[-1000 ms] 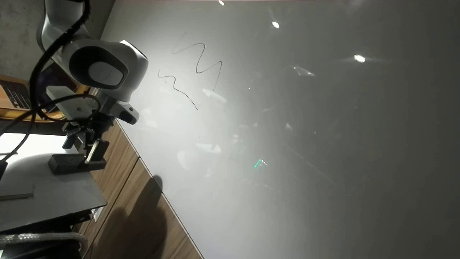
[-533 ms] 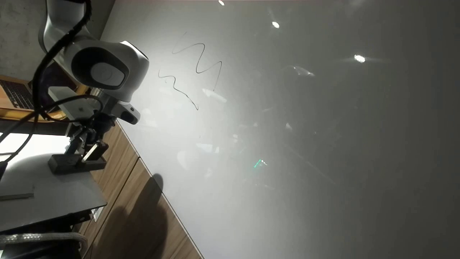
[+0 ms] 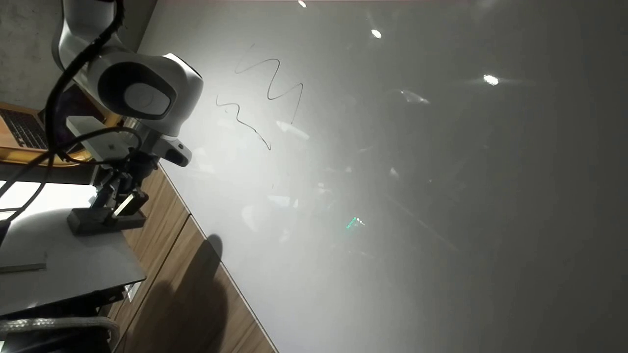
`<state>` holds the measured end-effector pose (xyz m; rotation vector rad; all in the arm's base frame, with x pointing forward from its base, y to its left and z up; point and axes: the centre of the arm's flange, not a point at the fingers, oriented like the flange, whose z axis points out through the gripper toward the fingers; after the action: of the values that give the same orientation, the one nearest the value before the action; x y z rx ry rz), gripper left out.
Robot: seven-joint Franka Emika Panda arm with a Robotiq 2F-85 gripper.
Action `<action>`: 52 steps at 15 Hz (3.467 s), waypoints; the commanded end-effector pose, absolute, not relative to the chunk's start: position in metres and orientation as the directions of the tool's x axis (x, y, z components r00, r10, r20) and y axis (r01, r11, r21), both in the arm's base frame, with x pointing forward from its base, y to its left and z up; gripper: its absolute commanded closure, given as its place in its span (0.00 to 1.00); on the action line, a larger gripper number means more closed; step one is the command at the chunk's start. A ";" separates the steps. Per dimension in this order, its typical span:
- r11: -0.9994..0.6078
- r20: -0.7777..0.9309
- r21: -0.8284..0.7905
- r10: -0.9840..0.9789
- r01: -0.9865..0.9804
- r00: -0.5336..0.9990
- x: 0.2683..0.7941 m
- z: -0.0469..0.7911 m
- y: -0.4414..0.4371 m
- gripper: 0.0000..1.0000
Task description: Use the duster to clean the board
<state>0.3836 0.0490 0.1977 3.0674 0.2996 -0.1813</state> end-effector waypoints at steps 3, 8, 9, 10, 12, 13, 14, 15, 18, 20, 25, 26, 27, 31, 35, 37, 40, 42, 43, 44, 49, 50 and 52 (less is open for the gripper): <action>-0.954 0.062 0.121 0.282 0.274 0.957 0.382 0.295 0.101 0.72; -0.894 0.256 0.268 0.426 0.360 0.868 0.402 0.391 0.175 0.72; -0.881 0.292 0.294 0.452 0.371 0.843 0.406 0.410 0.190 0.72; -0.864 0.335 0.330 0.484 0.381 0.808 0.411 0.429 0.208 0.72; -0.831 0.407 0.396 0.540 0.390 0.737 0.422 0.465 0.241 0.72; -0.816 0.437 0.428 0.563 0.388 0.702 0.428 0.482 0.254 0.72; -0.805 0.465 0.455 0.579 0.380 0.670 0.435 0.498 0.263 0.72; -0.796 0.490 0.481 0.591 0.367 0.641 0.442 0.513 0.269 0.72; -0.789 0.543 0.527 0.598 0.316 0.590 0.468 0.547 0.267 0.72; -0.784 0.566 0.551 0.603 0.286 0.562 0.484 0.559 0.266 0.72; -0.773 0.609 0.581 0.620 0.254 0.495 0.505 0.566 0.301 0.72; -0.776 0.614 0.574 0.620 0.262 0.488 0.509 0.562 0.312 0.72; -0.778 0.617 0.569 0.619 0.268 0.486 0.512 0.557 0.321 0.72; -0.787 0.622 0.546 0.611 0.288 0.490 0.523 0.547 0.342 0.72; -0.805 0.638 0.532 0.585 0.263 0.500 0.543 0.561 0.325 0.72; -0.824 0.651 0.508 0.557 0.250 0.516 0.548 0.564 0.312 0.72; -0.842 0.655 0.490 0.527 0.226 0.541 0.552 0.566 0.290 0.72; -0.858 0.659 0.473 0.494 0.199 0.567 0.555 0.569 0.263 0.72; -0.866 0.659 0.466 0.476 0.181 0.582 0.554 0.572 0.245 0.72; -0.872 0.660 0.461 0.459 0.162 0.595 0.553 0.573 0.232 0.72; -0.904 0.659 0.426 0.345 0.046 0.668 0.552 0.570 0.148 0.72; -0.909 0.658 0.416 0.317 0.021 0.683 0.552 0.568 0.128 0.72; -0.917 0.658 0.397 0.262 -0.029 0.706 0.554 0.565 0.086 0.72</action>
<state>0.5367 0.1579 0.5617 2.5276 0.2790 1.0644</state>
